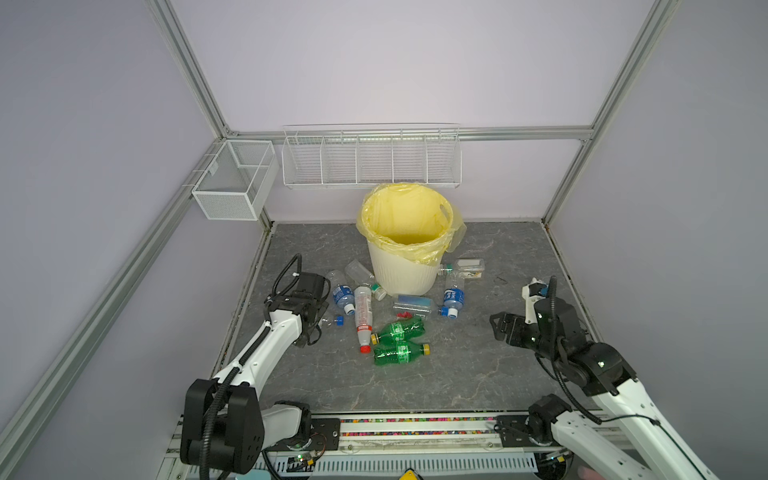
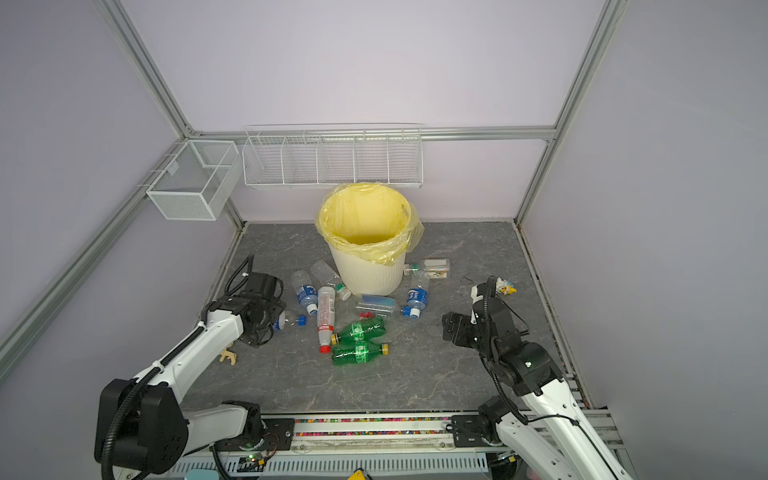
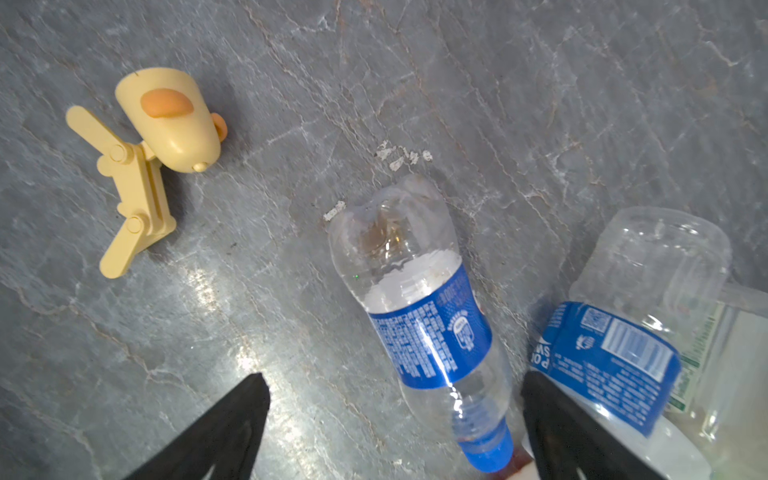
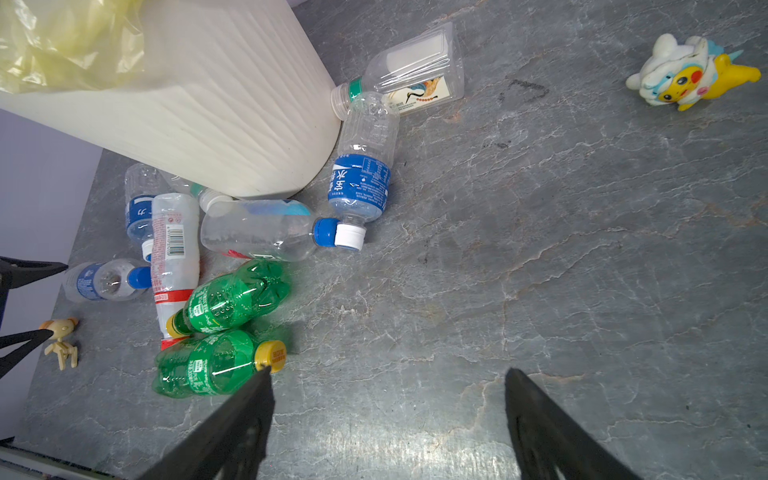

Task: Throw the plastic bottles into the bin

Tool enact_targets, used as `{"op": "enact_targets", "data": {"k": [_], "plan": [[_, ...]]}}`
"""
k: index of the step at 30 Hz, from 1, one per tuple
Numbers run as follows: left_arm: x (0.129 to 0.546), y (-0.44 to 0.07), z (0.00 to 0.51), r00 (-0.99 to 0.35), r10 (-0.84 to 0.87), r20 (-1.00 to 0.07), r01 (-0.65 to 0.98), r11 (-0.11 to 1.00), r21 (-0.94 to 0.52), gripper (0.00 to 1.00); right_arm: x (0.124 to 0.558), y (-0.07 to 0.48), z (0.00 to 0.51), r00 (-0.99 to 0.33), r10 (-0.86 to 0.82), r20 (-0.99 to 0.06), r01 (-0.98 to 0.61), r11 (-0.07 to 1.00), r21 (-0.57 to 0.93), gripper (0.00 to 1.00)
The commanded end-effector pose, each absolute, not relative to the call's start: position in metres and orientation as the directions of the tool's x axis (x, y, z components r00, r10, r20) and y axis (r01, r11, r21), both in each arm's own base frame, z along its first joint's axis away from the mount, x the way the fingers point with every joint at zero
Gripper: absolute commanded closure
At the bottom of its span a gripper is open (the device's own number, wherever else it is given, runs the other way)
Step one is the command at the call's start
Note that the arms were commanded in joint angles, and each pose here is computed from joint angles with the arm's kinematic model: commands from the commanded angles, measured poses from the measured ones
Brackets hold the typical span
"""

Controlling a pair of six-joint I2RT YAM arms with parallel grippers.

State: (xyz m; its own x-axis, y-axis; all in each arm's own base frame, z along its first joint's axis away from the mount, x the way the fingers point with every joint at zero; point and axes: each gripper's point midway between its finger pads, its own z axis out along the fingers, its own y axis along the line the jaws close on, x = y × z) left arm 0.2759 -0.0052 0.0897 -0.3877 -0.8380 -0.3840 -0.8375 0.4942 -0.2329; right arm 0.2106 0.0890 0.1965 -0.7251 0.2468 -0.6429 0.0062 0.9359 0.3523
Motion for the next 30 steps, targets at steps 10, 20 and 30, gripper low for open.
{"op": "enact_targets", "data": {"k": [10, 20, 30], "plan": [[0.288, -0.006, 0.060, -0.343, -0.889, -0.302, -0.884, 0.415, -0.217, 0.09, 0.211, 0.088, 0.192, -0.712, 0.308, -0.631, 0.050, 0.918, 0.392, 0.12], [0.297, -0.010, 0.035, -0.402, -0.885, -0.236, -0.884, 0.442, -0.151, 0.12, 0.217, 0.088, 0.198, -0.696, 0.314, -0.646, 0.049, 0.918, 0.394, 0.12], [0.297, -0.011, 0.039, -0.420, -0.873, -0.248, -0.860, 0.470, -0.198, 0.27, 0.211, 0.084, 0.194, -0.694, 0.328, -0.641, 0.066, 0.915, 0.397, 0.12]]}}
